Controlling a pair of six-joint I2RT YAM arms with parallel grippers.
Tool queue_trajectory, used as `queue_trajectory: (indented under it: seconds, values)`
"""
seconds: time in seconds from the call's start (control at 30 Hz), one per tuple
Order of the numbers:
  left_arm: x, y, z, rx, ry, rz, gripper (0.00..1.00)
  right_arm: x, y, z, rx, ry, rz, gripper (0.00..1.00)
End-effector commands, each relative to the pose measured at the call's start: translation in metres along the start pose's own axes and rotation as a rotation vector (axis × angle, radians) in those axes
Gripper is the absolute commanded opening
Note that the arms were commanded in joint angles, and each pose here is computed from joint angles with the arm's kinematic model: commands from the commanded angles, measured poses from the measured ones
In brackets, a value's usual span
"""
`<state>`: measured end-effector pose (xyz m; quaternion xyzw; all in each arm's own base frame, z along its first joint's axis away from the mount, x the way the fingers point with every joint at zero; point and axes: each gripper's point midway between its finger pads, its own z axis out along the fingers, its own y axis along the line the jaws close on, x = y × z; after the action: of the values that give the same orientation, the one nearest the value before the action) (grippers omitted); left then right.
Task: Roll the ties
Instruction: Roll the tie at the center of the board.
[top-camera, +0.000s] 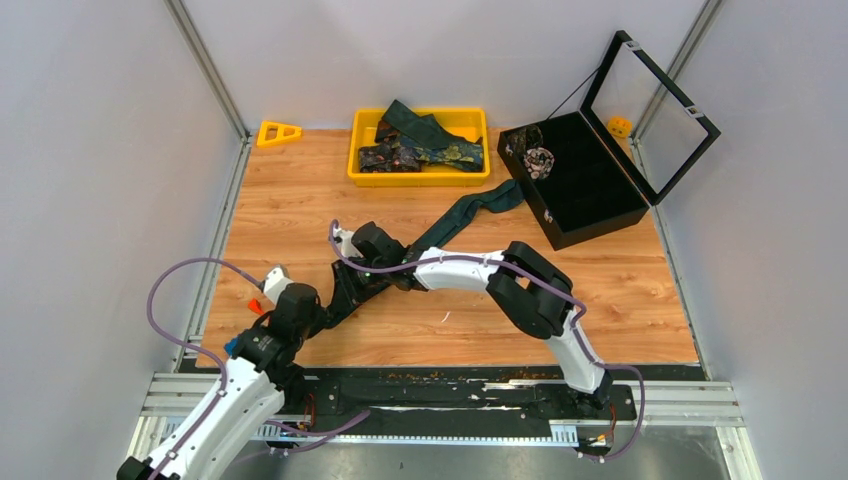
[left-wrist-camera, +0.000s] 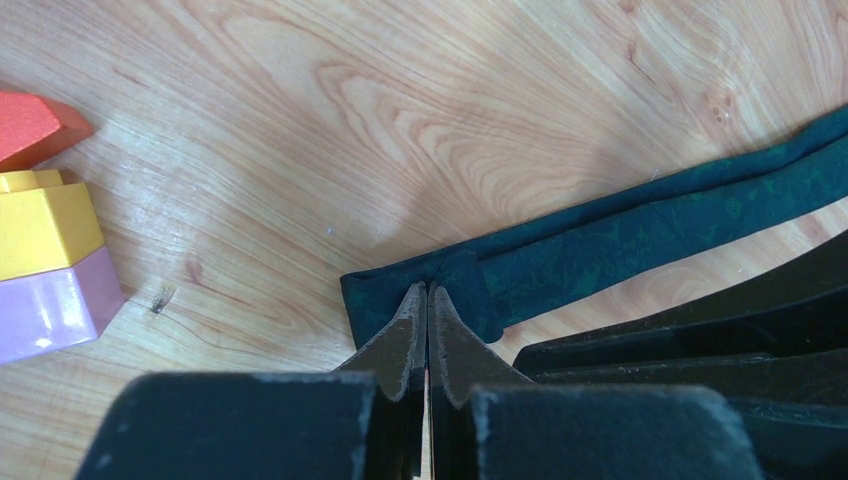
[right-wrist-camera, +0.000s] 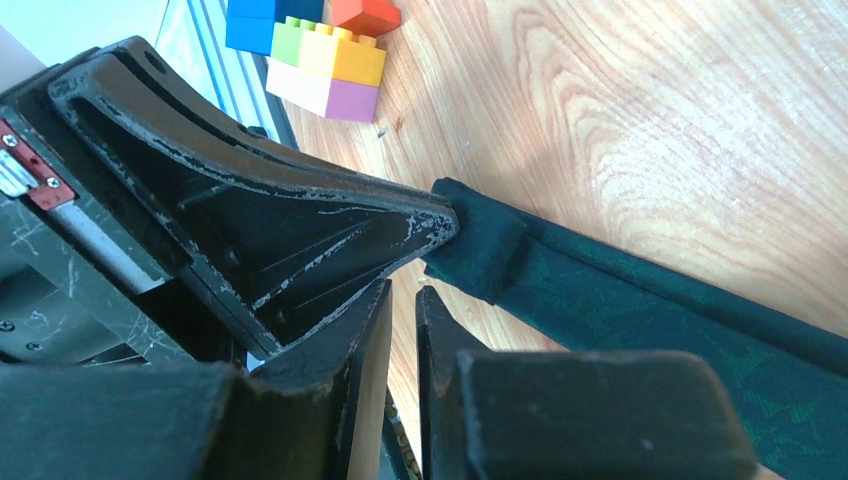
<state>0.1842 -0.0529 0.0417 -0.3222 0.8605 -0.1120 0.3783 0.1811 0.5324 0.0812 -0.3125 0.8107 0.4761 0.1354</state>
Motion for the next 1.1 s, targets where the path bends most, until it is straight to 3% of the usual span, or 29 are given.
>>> queue_trajectory:
  seconds: [0.0, 0.57, 0.83, 1.07]
  values:
    - [0.000, -0.005, 0.005, 0.022, -0.007, -0.027, 0.00, -0.009, 0.007, 0.006, -0.016, -0.009, -0.007, 0.17]
    - [0.004, -0.006, 0.008, 0.037, 0.003, -0.025, 0.00, -0.002, -0.008, 0.020, 0.007, 0.018, 0.002, 0.16]
    - [0.005, -0.010, 0.007, 0.062, 0.009, -0.015, 0.00, -0.023, 0.012, 0.001, -0.018, -0.080, -0.039, 0.16]
    - [0.006, -0.010, 0.007, 0.064, 0.013, -0.014, 0.00, -0.021, 0.006, 0.011, -0.016, -0.061, -0.020, 0.18]
